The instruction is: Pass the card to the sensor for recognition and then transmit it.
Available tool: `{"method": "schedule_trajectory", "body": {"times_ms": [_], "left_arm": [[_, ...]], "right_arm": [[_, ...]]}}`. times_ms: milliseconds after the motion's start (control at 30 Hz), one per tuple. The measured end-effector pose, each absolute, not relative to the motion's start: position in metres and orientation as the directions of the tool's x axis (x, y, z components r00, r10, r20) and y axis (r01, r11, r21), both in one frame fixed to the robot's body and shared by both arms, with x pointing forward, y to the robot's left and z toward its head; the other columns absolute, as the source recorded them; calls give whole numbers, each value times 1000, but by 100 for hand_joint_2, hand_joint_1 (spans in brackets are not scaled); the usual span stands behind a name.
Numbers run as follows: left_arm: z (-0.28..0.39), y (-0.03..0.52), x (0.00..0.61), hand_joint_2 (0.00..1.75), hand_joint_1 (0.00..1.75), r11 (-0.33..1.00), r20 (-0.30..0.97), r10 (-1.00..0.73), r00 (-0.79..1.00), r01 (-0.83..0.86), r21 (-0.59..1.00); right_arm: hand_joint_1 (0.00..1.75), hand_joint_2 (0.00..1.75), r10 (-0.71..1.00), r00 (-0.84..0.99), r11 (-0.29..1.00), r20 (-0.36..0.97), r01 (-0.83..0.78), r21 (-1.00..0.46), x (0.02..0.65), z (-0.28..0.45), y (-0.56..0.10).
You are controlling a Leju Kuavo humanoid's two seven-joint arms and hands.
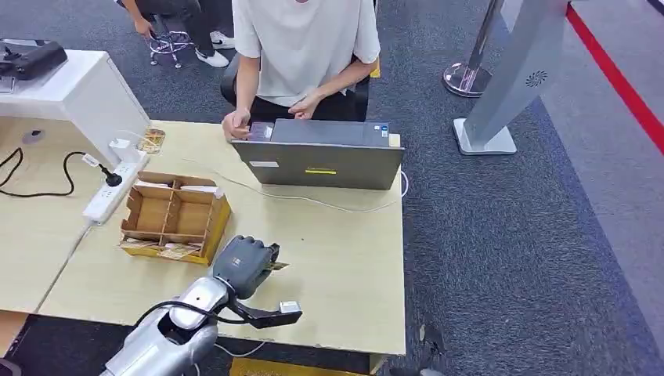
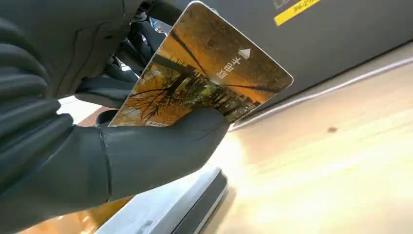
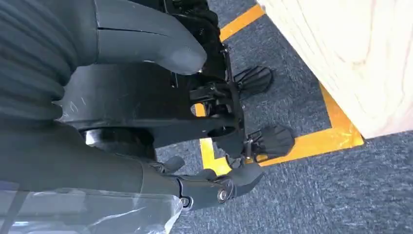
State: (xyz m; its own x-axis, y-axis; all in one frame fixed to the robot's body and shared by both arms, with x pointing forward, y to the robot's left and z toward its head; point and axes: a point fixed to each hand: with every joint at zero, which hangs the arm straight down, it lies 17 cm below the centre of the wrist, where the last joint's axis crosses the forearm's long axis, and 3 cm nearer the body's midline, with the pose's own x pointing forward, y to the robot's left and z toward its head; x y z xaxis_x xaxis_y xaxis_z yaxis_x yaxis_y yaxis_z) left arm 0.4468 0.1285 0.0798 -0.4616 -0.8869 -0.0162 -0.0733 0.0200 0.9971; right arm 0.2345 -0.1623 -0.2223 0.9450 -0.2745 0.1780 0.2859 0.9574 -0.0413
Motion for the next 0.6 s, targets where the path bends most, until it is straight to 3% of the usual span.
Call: {"method": "schedule_trajectory", "body": {"times_ms": [600], "left_arm": [[60, 186, 437, 175, 175, 7, -9, -931, -364, -42, 999]], "right_arm": [[0, 175, -290, 942, 952, 170, 303, -55, 227, -227, -174]]}}
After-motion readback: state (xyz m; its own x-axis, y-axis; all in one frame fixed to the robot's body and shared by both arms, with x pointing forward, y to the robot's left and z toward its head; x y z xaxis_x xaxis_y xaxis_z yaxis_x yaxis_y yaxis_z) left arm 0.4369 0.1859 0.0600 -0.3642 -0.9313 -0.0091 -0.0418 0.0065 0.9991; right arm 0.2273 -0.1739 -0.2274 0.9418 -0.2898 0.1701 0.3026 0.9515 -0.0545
